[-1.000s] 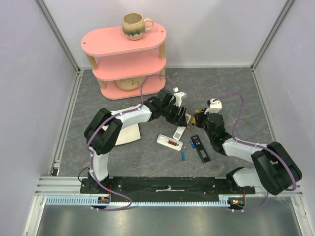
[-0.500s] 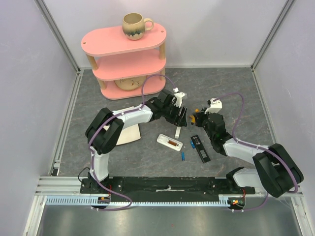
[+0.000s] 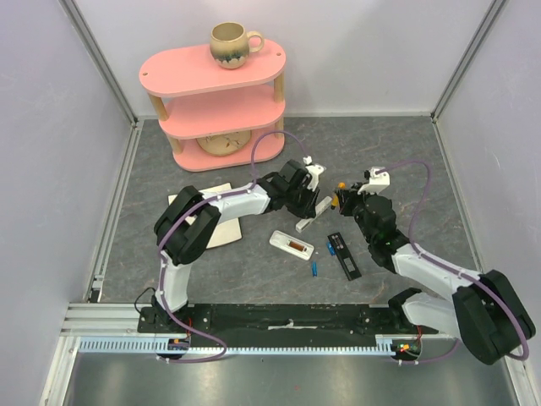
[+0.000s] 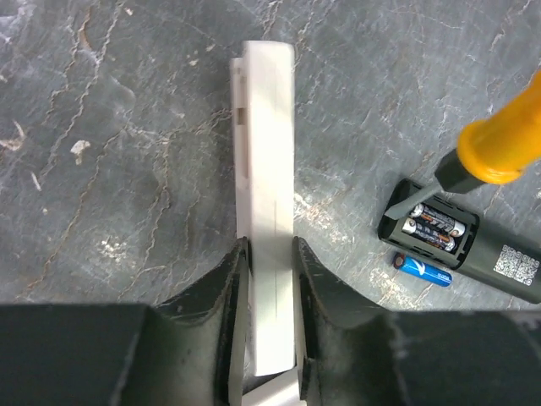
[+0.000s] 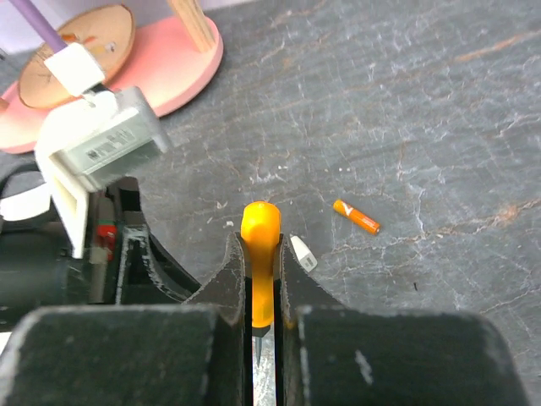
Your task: Unload the batteries from the remote control
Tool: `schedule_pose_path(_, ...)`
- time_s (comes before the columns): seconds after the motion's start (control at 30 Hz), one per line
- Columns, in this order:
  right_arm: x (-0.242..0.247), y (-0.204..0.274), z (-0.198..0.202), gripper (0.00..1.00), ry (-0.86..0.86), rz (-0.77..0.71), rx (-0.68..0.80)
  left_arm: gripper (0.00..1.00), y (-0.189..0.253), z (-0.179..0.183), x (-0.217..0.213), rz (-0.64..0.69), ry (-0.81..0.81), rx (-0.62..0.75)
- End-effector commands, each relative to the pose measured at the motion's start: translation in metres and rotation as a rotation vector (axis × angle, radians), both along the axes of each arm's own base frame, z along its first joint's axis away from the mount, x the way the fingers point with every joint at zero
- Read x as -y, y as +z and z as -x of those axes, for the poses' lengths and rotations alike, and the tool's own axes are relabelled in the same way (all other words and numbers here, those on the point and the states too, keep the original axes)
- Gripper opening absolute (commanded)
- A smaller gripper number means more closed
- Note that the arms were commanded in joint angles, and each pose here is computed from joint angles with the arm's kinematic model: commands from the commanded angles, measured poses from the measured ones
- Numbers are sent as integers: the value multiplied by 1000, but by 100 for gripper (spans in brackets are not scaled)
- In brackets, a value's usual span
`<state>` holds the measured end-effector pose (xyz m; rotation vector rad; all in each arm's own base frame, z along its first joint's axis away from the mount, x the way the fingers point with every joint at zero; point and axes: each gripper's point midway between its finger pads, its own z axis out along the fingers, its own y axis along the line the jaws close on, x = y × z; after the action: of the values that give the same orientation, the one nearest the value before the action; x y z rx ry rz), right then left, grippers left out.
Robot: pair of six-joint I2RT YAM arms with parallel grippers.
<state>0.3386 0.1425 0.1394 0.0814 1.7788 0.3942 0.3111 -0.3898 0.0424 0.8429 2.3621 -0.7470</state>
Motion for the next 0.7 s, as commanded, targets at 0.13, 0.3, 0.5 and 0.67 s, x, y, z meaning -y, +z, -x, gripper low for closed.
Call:
schedule_pose_path(0.13, 9, 39, 5, 0, -14, 11, 83, 17, -21, -12, -24, -168, 18, 92)
schedule_pose_path(0.3, 12, 37, 9, 0, -23, 13, 84, 11, -12, -16, -43, -237, 36, 167)
schedule_pose_path(0.5, 13, 36, 11, 0, -22, 17, 82, 8, -10, -8, -61, -341, 61, 251)
schedule_pose_path(0.67, 14, 37, 11, 0, -22, 16, 83, 9, -22, 13, -46, -381, -7, 266)
